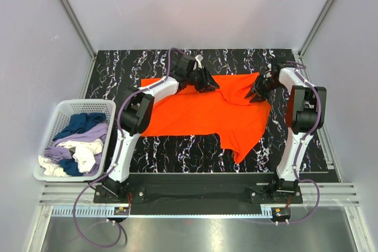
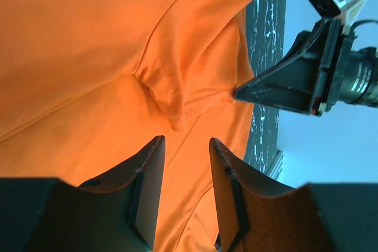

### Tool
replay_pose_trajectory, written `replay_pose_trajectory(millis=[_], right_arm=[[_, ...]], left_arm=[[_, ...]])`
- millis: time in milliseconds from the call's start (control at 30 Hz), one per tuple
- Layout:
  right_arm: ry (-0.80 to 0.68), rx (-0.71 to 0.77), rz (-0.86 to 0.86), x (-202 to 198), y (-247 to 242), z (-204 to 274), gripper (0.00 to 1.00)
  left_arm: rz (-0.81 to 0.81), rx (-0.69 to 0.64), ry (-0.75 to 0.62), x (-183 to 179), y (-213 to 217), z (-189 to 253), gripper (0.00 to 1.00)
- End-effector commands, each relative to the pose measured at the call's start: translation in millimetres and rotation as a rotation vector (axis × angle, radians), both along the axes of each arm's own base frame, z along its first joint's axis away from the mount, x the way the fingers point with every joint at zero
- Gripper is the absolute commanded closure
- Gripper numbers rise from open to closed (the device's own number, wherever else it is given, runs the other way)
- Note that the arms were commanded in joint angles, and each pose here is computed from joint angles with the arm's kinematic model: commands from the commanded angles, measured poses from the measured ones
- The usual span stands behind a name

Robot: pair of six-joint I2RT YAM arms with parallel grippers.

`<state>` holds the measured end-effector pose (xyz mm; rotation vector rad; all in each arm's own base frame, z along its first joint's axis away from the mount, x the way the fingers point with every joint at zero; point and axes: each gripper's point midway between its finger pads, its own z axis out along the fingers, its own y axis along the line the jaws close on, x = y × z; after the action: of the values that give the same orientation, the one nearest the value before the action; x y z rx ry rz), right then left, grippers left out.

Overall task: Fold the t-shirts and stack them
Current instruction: Fold the tshirt

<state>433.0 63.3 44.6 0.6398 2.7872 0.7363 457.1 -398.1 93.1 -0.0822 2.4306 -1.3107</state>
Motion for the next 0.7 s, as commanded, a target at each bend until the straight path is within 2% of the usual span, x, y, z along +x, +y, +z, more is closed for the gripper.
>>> replay_pose_trajectory(millis=[0,167,333,667], right_arm=[[-0.043,-0.105,0.016,-6,-14,22,0.58],[0.000,-0.174,0.023,-11,-24,11,0.58],[-0.001,-0.201,0.019,-15,-28,12,0.55],[-0.001,-0.181,0.029,0,-25,6,0.57]], left_arm=[[0.022,-0.012,-0.054,12,-2,24,0.60],[0.031,0.037,-0.051,7,-5,18,0.59],[0.062,0.158,-0.056,0,-9,3,0.51],[0.079,0.173,0.020,-10,-32,-19,0.53]])
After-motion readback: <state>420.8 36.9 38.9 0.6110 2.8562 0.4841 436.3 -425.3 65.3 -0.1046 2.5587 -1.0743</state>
